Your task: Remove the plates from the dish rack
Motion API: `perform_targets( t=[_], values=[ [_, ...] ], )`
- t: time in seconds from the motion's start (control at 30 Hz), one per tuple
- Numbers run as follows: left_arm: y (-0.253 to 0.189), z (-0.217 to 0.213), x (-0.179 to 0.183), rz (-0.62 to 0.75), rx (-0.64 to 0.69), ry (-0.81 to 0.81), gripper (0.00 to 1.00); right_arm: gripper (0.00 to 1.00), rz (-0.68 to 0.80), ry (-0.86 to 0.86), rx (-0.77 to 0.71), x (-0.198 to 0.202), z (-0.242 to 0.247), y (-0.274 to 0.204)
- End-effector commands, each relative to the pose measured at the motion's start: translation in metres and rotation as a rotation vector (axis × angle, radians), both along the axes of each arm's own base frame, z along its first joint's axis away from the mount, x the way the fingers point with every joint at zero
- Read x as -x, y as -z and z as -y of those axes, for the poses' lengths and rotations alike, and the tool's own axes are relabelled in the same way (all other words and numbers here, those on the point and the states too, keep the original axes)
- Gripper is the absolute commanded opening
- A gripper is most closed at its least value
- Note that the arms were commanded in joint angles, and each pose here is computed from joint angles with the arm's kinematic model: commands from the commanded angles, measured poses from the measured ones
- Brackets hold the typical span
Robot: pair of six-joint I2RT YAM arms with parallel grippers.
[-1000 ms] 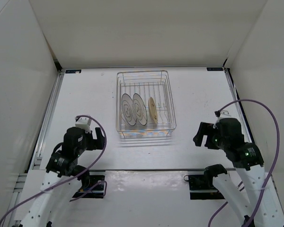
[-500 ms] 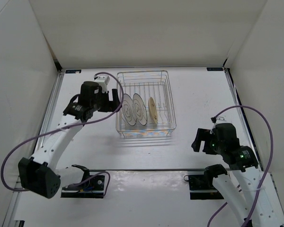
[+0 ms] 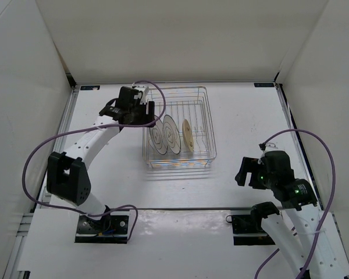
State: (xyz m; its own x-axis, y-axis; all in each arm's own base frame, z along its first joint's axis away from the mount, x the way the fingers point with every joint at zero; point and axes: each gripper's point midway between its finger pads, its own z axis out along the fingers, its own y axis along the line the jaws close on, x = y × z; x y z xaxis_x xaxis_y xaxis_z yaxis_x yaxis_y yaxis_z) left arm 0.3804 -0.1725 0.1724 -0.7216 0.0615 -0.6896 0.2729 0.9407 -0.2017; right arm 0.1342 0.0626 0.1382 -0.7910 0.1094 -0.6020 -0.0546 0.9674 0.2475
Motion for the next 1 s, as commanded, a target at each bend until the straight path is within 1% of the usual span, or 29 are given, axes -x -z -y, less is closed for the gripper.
perform_targets(
  t=[0.0,0.03,0.07,0.1,0.13,0.17,0.23,0.27,0.33,0.47,0.63,0.77,0.8,0.93,0.97],
  values=[
    [-0.015,0.003,-0.006,0.031,-0.044,0.012,0.81,0.90,0.010,0.002,-0.006,-0.004,-0.002,-0.001],
    [-0.021,0.006,-0.009,0.038,-0.059,0.024,0.79,0.90,0.016,0.003,-0.008,-0.005,-0.002,-0.002],
    [-0.019,0.007,-0.006,0.027,-0.091,0.033,0.77,0.90,0.004,0.005,-0.003,-0.005,-0.001,0.000],
    [-0.011,0.005,-0.009,0.012,-0.126,0.027,0.77,0.90,0.003,0.003,-0.003,-0.005,-0.001,0.000],
    [-0.022,0.013,-0.012,0.036,-0.131,0.040,0.75,0.90,-0.002,0.006,-0.003,-0.005,-0.001,0.001],
    [-0.020,0.008,-0.008,0.020,-0.168,0.041,0.72,0.90,-0.001,0.004,-0.001,-0.005,-0.001,0.001],
    [-0.017,0.010,-0.009,0.009,-0.190,0.044,0.69,0.90,0.003,0.005,-0.003,-0.006,-0.001,0.000],
    [-0.017,0.012,-0.006,0.001,-0.212,0.054,0.65,0.90,0.001,0.003,-0.004,-0.005,-0.002,0.000],
    [-0.013,0.014,-0.003,-0.007,-0.248,0.054,0.63,0.90,-0.002,0.005,-0.002,-0.005,-0.001,0.001],
    [-0.007,0.014,0.004,-0.023,-0.292,0.071,0.56,0.90,-0.001,0.010,0.000,-0.005,-0.001,0.001],
    [0.000,0.008,0.009,-0.059,-0.337,0.074,0.42,0.90,0.002,0.007,0.000,-0.005,-0.001,0.000],
    [-0.005,0.009,0.008,-0.045,-0.353,0.078,0.31,0.90,0.001,0.008,0.003,-0.005,0.000,0.001],
    [-0.006,0.009,0.008,-0.042,-0.360,0.081,0.26,0.90,0.001,0.010,0.002,-0.005,0.000,0.001],
    [-0.018,0.010,0.002,-0.001,-0.382,0.085,0.17,0.90,0.003,0.012,0.002,-0.006,0.000,0.000],
    [-0.021,0.010,-0.001,0.010,-0.394,0.080,0.17,0.90,-0.001,0.009,0.001,-0.005,0.000,0.001]
  ],
)
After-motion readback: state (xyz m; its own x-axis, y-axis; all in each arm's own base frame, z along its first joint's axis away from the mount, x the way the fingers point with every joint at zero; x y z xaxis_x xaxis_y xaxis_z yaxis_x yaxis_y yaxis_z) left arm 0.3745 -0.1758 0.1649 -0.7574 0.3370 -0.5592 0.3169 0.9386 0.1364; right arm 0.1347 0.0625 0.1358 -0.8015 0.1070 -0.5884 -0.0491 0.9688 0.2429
